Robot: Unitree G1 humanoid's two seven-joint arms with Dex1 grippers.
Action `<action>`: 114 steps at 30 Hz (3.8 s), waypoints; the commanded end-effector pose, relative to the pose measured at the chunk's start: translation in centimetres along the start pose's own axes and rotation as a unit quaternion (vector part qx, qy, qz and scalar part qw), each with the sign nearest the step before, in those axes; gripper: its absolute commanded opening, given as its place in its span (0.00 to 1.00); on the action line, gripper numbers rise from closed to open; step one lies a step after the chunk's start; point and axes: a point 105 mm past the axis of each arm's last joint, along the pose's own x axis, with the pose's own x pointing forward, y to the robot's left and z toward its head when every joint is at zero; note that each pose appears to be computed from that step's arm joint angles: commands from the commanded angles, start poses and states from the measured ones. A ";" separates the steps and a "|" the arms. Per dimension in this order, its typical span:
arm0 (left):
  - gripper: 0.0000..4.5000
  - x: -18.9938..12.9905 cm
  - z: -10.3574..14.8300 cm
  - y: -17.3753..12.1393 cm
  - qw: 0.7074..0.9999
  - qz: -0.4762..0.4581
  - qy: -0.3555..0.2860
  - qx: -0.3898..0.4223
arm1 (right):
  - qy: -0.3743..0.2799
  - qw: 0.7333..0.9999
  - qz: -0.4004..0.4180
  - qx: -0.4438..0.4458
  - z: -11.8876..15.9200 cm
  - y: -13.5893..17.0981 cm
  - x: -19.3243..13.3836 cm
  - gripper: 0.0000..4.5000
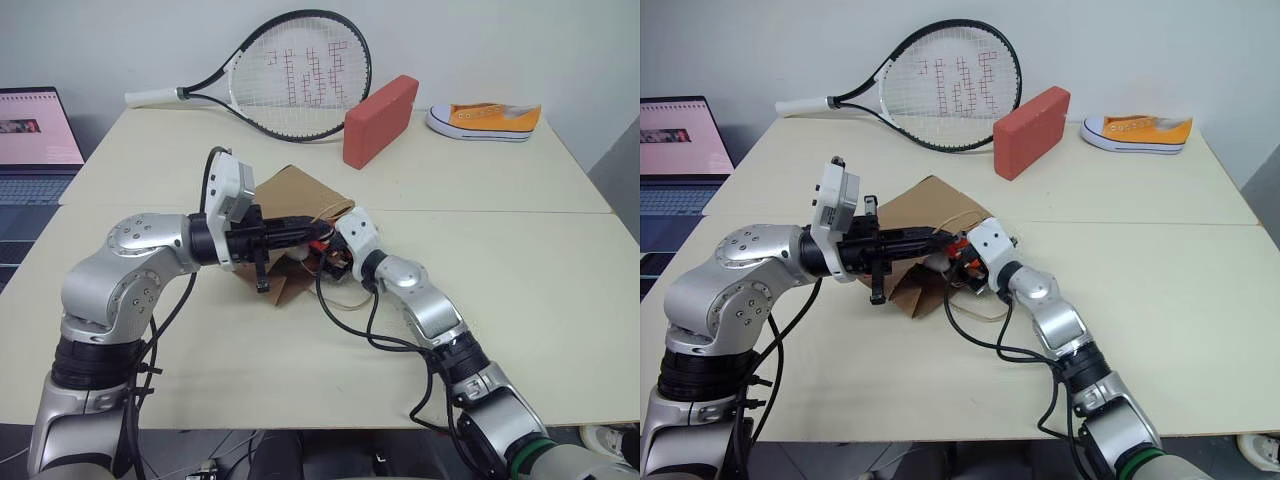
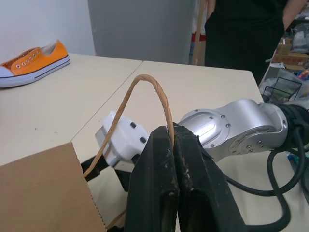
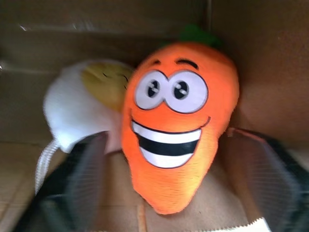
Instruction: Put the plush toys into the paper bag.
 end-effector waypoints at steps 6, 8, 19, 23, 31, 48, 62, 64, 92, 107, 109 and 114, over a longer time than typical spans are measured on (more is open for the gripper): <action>0.00 -0.1 1.2 0.6 0.999 0.013 -0.015 0.034 | -0.055 0.998 0.042 0.015 3.8 0.7 -1.9 0.99; 0.00 -0.1 1.2 0.7 0.999 0.016 -0.015 0.035 | -0.054 0.997 0.049 0.007 3.9 0.8 -2.3 0.99; 0.00 0.1 1.1 1.0 0.999 0.020 -0.018 0.040 | -0.022 0.991 0.133 0.002 4.1 0.7 -7.2 0.99; 0.00 0.0 1.1 1.0 0.999 0.020 -0.018 0.040 | -0.007 0.987 0.158 0.001 4.0 0.5 -9.2 0.99; 0.00 -0.2 1.1 1.1 0.999 0.023 -0.016 0.041 | 0.065 0.987 0.146 0.001 -0.1 -0.4 -10.5 0.99; 0.00 -0.4 1.3 0.9 0.998 0.030 -0.014 0.047 | 0.105 0.989 0.105 0.027 -4.7 -0.7 -5.6 0.62; 0.00 -1.0 2.3 2.0 0.996 0.045 -0.016 0.069 | 0.063 0.990 0.102 0.077 -1.3 -1.6 -6.3 0.01; 0.00 -1.2 3.0 2.5 0.995 0.054 -0.023 0.078 | 0.052 0.989 0.106 0.090 -0.2 -2.1 -7.2 0.01; 0.00 3.6 5.5 8.4 0.990 0.042 -0.103 0.090 | 0.040 0.988 0.111 0.103 11.2 -9.9 -15.9 0.01; 0.54 2.8 5.9 7.6 0.991 0.032 -0.087 0.094 | 0.013 0.989 0.084 0.117 11.8 -10.4 -15.1 0.53; 0.66 2.0 5.7 7.3 0.991 0.036 -0.079 0.097 | 0.009 0.990 0.086 0.112 12.2 -10.5 -15.4 0.69; 0.99 -1.0 5.1 6.5 0.991 0.083 -0.065 0.084 | -0.005 0.994 0.071 0.077 13.6 -11.8 -17.1 1.00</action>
